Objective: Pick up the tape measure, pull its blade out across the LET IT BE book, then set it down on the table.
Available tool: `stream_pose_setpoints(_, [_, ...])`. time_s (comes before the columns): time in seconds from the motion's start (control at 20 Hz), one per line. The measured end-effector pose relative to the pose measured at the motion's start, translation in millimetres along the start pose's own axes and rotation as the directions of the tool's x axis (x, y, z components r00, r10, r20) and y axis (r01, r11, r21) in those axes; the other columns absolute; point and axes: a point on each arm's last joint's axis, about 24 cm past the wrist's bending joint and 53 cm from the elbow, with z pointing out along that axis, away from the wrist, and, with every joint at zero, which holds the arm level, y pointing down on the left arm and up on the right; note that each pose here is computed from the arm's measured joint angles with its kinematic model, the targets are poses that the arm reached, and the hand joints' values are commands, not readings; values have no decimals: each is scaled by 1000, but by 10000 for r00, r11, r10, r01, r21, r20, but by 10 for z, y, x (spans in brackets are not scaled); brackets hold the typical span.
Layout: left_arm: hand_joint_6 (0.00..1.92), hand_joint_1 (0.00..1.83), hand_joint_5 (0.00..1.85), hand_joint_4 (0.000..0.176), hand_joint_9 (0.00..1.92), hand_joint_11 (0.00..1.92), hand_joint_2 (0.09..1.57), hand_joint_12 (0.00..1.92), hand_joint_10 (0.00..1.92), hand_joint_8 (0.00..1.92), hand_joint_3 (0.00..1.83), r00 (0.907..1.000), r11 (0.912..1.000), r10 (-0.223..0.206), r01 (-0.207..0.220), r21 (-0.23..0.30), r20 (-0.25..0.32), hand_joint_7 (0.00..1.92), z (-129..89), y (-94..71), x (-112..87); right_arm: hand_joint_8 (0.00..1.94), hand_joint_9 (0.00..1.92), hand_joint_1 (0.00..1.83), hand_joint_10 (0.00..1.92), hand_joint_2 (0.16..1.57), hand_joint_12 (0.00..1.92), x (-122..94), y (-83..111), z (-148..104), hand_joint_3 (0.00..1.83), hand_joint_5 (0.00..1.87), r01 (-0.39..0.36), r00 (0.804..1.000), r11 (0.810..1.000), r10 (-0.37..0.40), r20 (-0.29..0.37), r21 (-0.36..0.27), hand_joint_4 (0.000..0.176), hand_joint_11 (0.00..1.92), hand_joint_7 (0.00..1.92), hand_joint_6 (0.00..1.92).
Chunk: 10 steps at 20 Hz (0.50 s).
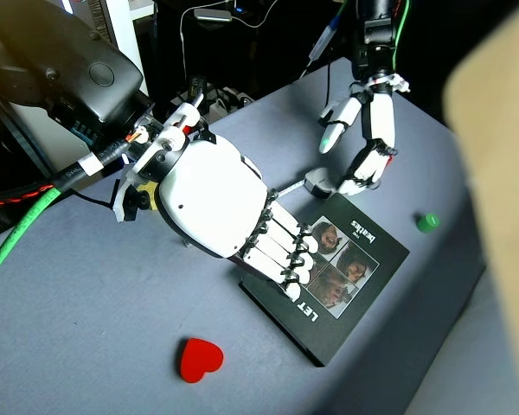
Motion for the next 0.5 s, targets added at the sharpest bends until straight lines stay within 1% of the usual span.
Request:
stream_pose_setpoints(0.05, [0,362,600,0,571,363,1100,594,0,0,0,9999,9999,94,-94,-40,86,623,-26,-17,-55,1,5,101,1,1123,302,0,5,0,0,19,2,10000,10000,-2,-1,-20,0,0,48,2])
stream_pose_setpoints(0.2, [0,362,548,0,556,366,1093,596,0,0,0,9987,9991,396,-391,-177,320,577,-95,-77,-214,4,25,99,5,1123,347,-2,2,0,0,28,8,10000,10000,-8,7,-10,0,0,63,3])
stream_pose_setpoints(0.25, [2,361,551,0,553,357,1094,593,0,3,0,9977,9983,550,-542,-199,389,581,-101,-117,-270,7,67,99,9,1123,416,-5,-1,0,0,67,17,10000,10000,-17,21,6,0,0,106,7])
stream_pose_setpoints(0.3, [8,361,564,0,563,349,1095,590,4,11,0,9953,9963,859,-856,-90,451,600,-86,-235,-341,10,91,100,10,1123,459,-4,2,-5,0,98,36,10000,10000,-37,30,12,0,0,137,11])
stream_pose_setpoints(0.35, [10,362,632,0,631,379,1096,599,13,13,0,9939,9953,966,-970,59,537,679,-64,-326,-380,7,186,124,8,1114,633,-2,10,-12,0,183,53,10000,10000,-53,39,9,0,0,236,6])
stream_pose_setpoints(0.4, [38,397,828,0,859,563,1117,656,117,132,0,9895,9915,1212,-1245,377,792,905,-10,-487,-444,12,397,189,31,1099,843,-4,32,-28,0,372,122,9999,9999,-122,109,-21,0,107,464,20])
stream_pose_setpoints(0.45, [835,501,779,0,842,788,1134,1128,1089,1173,0,9858,9877,1359,-1426,645,984,787,35,-620,-476,93,739,292,156,1122,1111,-16,49,-45,2,644,209,9996,9998,-208,198,-59,0,366,811,69])
stream_pose_setpoints(0.5, [1704,700,731,0,954,995,1148,1762,1755,1771,2,9817,9806,1490,-1621,1100,1186,806,124,-871,-491,667,945,520,1208,1164,1728,-64,103,-85,3,994,458,9978,9988,-448,498,-197,0,836,1097,373])
